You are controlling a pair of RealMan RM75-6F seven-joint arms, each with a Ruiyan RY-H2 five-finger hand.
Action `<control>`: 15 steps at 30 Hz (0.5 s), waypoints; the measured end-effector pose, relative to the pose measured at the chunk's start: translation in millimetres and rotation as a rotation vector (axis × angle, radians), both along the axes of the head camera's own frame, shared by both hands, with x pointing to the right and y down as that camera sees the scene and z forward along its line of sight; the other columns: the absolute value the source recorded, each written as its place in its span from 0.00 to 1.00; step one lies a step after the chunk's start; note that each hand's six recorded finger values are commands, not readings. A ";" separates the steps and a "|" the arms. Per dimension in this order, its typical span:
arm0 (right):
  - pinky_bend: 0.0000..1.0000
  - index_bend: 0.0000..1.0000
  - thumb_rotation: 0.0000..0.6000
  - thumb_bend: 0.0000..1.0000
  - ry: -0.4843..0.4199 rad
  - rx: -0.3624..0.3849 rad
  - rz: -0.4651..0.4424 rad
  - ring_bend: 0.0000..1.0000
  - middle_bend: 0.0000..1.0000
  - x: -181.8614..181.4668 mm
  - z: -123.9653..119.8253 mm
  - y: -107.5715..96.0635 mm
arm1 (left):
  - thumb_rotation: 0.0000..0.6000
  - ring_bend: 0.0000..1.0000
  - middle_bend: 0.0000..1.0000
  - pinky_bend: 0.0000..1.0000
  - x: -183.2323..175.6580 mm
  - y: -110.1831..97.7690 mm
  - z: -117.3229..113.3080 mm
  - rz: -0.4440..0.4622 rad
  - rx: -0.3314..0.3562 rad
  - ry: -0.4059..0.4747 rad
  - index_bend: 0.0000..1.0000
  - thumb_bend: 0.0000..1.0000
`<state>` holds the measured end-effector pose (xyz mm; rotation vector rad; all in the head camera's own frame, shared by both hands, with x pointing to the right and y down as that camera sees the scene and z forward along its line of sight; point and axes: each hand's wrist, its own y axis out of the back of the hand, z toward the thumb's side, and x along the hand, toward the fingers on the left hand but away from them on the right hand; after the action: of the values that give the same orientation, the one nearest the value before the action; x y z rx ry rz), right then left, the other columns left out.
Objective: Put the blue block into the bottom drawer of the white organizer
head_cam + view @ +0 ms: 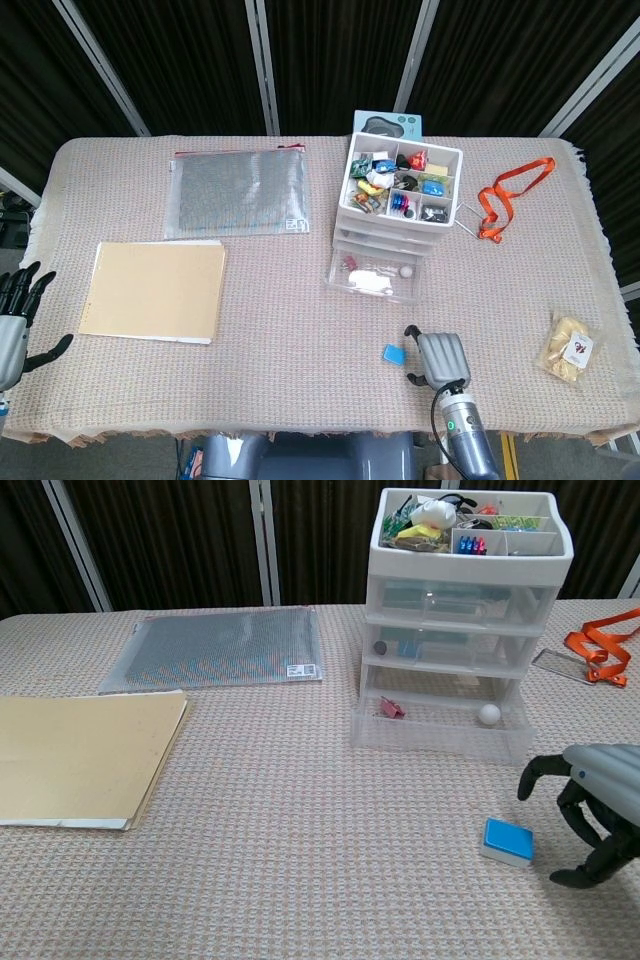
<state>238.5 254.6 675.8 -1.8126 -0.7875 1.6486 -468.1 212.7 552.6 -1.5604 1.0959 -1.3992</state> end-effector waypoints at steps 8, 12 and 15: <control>0.68 0.34 1.00 0.06 0.005 -0.005 0.025 0.78 0.77 -7.6 6.2 7.7 | 1.00 0.00 0.00 0.00 -0.2 -0.3 0.2 -0.002 -0.002 0.000 0.10 0.24; 0.68 0.34 1.00 0.07 -0.009 0.003 0.040 0.78 0.77 -10.4 5.6 7.2 | 1.00 0.00 0.00 0.00 0.0 -0.3 0.0 -0.003 0.000 0.001 0.10 0.24; 0.68 0.34 1.00 0.07 -0.011 0.008 0.040 0.78 0.77 -13.0 6.0 6.9 | 1.00 0.00 0.00 0.00 0.1 -0.2 0.1 -0.004 0.001 0.001 0.10 0.24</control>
<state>225.5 261.5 681.7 -1.8129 -0.8399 1.6594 -468.1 212.5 552.7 -1.5593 1.1000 -1.4006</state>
